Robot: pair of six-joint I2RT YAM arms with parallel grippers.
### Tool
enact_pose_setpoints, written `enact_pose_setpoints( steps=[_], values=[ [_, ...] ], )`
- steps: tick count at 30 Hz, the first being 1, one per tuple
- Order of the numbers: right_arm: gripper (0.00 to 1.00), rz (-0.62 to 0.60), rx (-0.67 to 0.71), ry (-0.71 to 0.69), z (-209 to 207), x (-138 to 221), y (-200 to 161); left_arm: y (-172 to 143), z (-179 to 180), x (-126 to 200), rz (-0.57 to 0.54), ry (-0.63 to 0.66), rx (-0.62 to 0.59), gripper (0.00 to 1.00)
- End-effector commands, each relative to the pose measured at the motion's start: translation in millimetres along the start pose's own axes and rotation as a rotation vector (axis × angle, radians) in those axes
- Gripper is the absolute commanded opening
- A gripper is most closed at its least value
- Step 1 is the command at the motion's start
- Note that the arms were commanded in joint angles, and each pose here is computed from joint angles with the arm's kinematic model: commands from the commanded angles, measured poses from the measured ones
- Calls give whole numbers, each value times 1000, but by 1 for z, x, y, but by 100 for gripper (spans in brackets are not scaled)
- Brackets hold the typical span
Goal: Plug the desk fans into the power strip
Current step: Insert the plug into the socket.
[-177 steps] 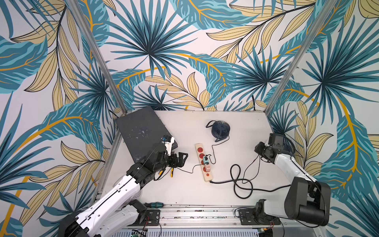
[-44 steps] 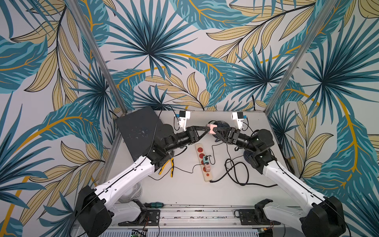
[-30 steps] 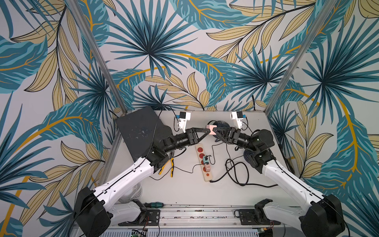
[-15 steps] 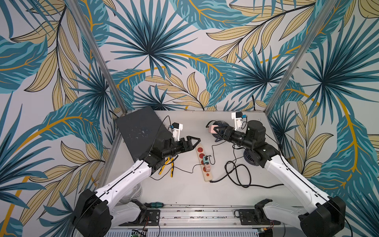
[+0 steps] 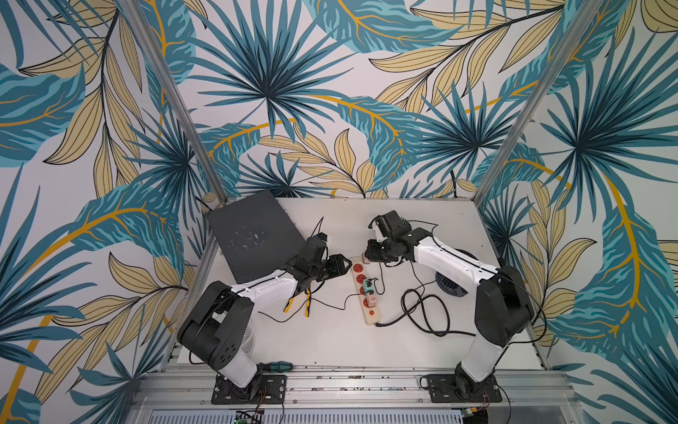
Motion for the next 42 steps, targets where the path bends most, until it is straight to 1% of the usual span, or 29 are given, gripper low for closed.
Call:
enact_pose_setpoints(
  steps=[1, 5, 11, 15, 30, 34, 42],
  values=[
    [0, 8, 43, -35, 6, -2, 2, 18, -4, -10, -52, -39, -34, 56],
    [0, 42, 54, -48, 12, -13, -1, 17, 0, -25, -24, -53, -29, 54],
    [0, 78, 59, -93, 8, -21, -10, 18, 5, -39, -4, -43, -41, 50],
    [0, 100, 66, -95, 10, -23, -12, 19, 8, -46, 5, -39, -42, 48],
    [0, 93, 99, -152, 8, -34, -13, 13, 25, -64, 21, 12, -20, 43],
    [0, 109, 112, -188, 4, -34, -17, 13, 27, -68, 25, 9, -15, 43],
    [0, 166, 129, -243, -2, -47, -30, 11, 32, -71, 37, 19, -14, 40]
  ],
)
Point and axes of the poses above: each gripper's point midway between its finger pads, its own x axis back along the fingers, its own z axis along the line the jaws close on, y = z × x, the point moved 7 cm from there along x, back along the fingers, and after that the axes turned 11 degrees about -x, right-handed, at the moved point
